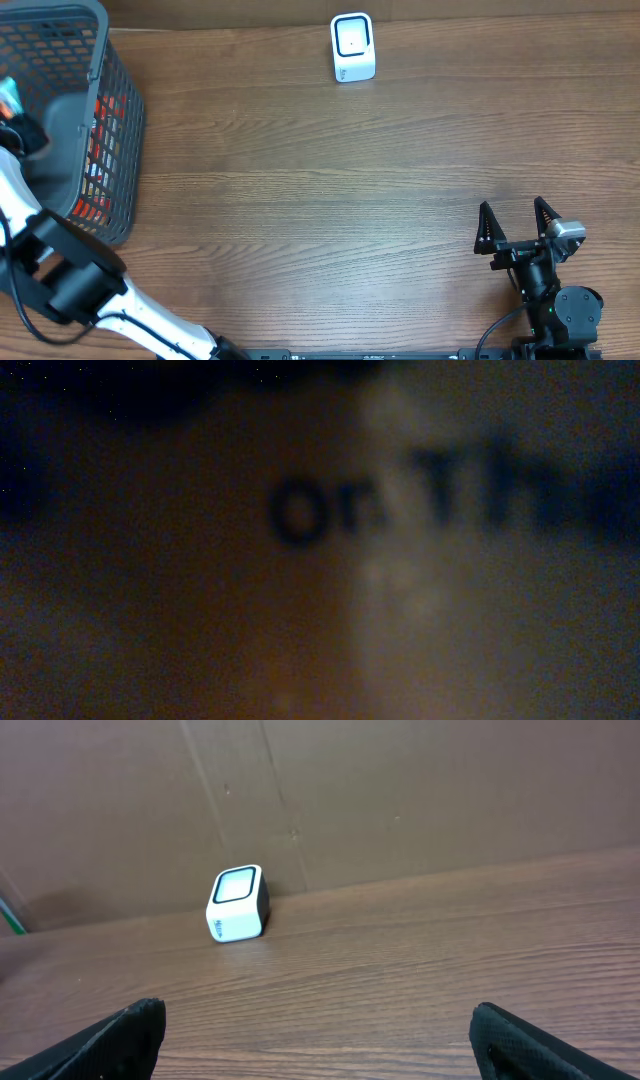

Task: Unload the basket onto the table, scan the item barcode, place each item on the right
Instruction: 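Grasp items in the basket with the left gripper, then lift the grasped items out and carry them toward the scanner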

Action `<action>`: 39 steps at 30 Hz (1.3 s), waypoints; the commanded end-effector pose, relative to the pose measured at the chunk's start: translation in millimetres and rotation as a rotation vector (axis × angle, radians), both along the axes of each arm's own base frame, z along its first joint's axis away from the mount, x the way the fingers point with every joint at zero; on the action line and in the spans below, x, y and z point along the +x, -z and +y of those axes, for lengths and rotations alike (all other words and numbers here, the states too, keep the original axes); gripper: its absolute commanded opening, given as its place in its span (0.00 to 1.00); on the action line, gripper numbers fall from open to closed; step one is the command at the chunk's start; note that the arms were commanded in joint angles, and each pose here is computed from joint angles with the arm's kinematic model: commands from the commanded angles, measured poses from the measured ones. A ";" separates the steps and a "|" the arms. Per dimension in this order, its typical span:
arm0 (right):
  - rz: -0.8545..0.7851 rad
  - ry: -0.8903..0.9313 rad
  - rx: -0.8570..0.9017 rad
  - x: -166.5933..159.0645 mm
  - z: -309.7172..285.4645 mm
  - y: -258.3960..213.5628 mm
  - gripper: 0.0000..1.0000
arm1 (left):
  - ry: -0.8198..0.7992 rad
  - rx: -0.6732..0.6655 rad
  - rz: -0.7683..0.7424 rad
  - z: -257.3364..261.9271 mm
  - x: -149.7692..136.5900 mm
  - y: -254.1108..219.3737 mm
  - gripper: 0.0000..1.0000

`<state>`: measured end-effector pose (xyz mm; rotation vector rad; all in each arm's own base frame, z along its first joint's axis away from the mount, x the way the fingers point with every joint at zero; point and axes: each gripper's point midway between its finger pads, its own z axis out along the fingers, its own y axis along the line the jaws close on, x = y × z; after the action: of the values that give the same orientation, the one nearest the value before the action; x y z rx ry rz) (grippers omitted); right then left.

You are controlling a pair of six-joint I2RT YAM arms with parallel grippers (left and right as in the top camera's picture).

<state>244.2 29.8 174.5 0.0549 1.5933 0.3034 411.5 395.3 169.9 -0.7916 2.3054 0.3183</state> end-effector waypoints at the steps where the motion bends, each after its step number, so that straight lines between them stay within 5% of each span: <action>1: -0.001 0.003 0.003 0.3 -1.0 2.4 1.00 | 0.019 0.135 -0.199 -31.9 4.3 -122.5 0.57; 10: -0.001 0.003 0.003 0.3 -0.9 2.4 1.00 | 0.147 0.265 -0.408 -127.6 -1.8 -249.0 0.58; 16: -0.001 0.003 0.003 0.3 -0.9 2.4 1.00 | 0.302 0.224 -0.457 -222.4 -6.6 -280.8 0.58; 39: -0.001 0.003 0.003 0.3 -1.0 2.4 1.00 | 0.926 -0.225 0.035 -565.3 -34.0 -135.9 0.50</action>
<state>244.2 29.8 174.7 0.0548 1.5925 0.3034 377.3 -141.4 322.8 0.2381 2.4472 -0.3032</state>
